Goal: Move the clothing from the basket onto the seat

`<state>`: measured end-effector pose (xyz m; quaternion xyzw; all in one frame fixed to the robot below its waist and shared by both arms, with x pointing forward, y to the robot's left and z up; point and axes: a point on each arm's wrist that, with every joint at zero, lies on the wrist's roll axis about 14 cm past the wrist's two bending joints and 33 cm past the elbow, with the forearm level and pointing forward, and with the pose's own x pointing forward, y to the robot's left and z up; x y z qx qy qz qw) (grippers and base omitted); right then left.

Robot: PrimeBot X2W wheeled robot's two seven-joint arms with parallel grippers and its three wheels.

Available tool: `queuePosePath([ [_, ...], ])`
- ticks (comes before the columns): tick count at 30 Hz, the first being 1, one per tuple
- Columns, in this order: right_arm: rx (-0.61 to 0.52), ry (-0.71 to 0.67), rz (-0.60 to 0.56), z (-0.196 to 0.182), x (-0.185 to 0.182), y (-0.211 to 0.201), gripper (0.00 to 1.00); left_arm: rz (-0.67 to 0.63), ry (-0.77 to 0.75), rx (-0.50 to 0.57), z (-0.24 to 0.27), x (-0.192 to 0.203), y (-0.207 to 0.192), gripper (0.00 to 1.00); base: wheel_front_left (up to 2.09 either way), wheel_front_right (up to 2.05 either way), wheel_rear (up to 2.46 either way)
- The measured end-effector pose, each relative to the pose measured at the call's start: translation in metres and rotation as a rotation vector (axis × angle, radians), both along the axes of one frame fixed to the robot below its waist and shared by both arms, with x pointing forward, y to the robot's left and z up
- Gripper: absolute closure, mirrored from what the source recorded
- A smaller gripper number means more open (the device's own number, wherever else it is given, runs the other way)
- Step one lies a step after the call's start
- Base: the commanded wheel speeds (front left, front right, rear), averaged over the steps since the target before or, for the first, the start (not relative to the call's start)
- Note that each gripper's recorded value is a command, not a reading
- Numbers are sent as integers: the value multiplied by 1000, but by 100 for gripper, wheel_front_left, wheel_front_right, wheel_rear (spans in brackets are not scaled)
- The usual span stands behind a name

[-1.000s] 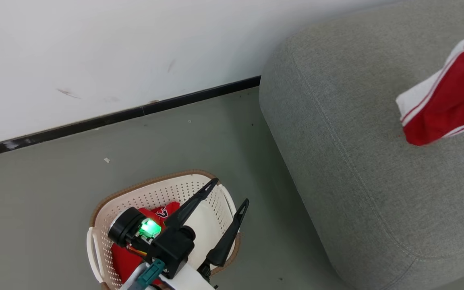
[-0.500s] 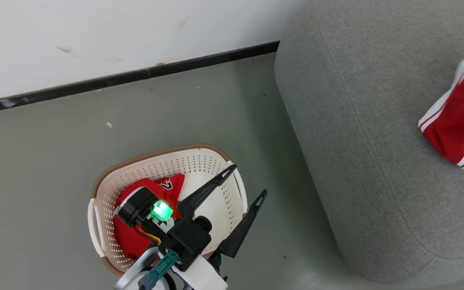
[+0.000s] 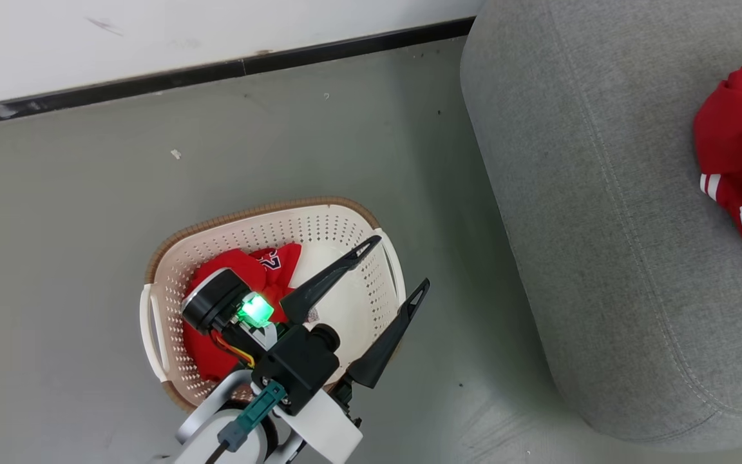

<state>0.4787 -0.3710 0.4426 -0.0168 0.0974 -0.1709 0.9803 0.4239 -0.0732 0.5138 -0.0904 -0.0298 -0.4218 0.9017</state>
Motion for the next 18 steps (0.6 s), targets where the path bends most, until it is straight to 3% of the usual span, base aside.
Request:
queuePosePath([
  [2, 7, 10, 3, -7, 1, 4, 80, 4, 4, 0, -2, 3, 1, 0, 0, 0, 0],
  [6, 19, 17, -3, -14, 2, 5, 51, 11, 1, -2, -3, 8, 2, 0, 0, 0, 0],
  [8, 29, 16, -9, -16, 2, 7, 6, 18, 3, 2, -5, 11, 4, 0, 0, 0, 0],
  [9, 40, 11, -12, -17, 2, 9, 0, 21, 3, 5, -6, 12, 5, 0, 0, 0, 0],
  [18, -17, -77, 10, 13, -3, 8, 0, 31, -17, -9, -3, 16, 5, 0, 0, 0, 0],
])
